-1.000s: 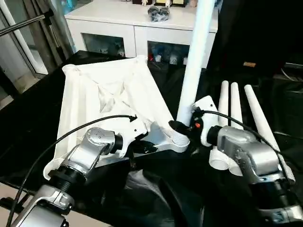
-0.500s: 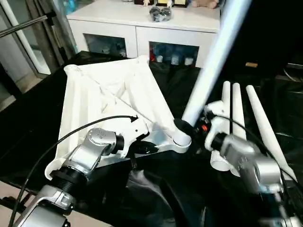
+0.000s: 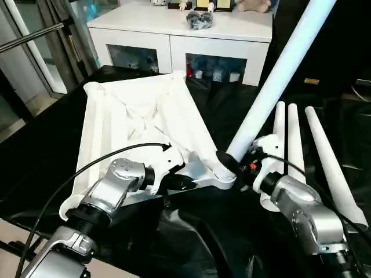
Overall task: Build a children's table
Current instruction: Insert table leg to table base, then rotate leg to tighten
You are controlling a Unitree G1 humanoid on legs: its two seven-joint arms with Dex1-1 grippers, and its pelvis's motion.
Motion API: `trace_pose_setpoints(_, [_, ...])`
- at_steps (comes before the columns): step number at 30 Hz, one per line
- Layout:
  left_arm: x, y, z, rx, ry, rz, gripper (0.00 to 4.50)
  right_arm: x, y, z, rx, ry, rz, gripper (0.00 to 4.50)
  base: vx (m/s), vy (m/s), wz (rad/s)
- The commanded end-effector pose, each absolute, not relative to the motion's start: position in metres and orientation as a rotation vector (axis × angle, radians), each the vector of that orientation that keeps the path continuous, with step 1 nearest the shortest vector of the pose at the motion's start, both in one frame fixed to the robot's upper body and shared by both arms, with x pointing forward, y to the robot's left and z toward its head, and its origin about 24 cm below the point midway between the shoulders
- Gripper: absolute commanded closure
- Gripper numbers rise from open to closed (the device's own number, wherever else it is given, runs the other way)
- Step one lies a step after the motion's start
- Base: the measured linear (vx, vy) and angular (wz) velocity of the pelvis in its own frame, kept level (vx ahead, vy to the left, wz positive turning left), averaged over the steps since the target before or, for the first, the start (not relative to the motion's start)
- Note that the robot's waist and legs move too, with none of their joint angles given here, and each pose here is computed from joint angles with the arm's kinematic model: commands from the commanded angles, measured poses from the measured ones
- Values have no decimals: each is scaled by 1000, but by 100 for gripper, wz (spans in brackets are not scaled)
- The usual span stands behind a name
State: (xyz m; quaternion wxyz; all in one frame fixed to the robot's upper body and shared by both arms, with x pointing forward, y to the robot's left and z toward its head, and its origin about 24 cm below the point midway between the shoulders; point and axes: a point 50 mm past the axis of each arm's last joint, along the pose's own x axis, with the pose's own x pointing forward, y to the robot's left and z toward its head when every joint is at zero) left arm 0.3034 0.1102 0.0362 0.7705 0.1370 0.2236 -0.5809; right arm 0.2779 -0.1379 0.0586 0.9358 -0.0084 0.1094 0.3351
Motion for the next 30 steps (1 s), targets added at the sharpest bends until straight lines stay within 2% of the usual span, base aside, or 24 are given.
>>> trace_pose_setpoints(1, [313,114,48,308,438,-1219,450,268,-140,30,-58,387,687,260,0,0,0])
trace_pose_setpoints(11, [308,113,49,299,425,-1247,450,271,-128,28,-61,429,856,260,0,0,0])
trace_pose_setpoints(17, [303,115,52,320,406,-1317,450,270,-120,24,-98,451,1031,260,0,0,0])
trace_pose_setpoints(22, [300,117,58,369,415,-1371,450,264,-122,24,-164,459,1169,260,0,0,0])
trace_pose_setpoints(27, [301,119,64,353,401,-1373,450,255,-123,23,-142,479,1276,260,0,0,0])
trace_pose_setpoints(30, [302,120,65,343,398,-1366,450,256,-123,22,-144,484,1281,260,0,0,0])
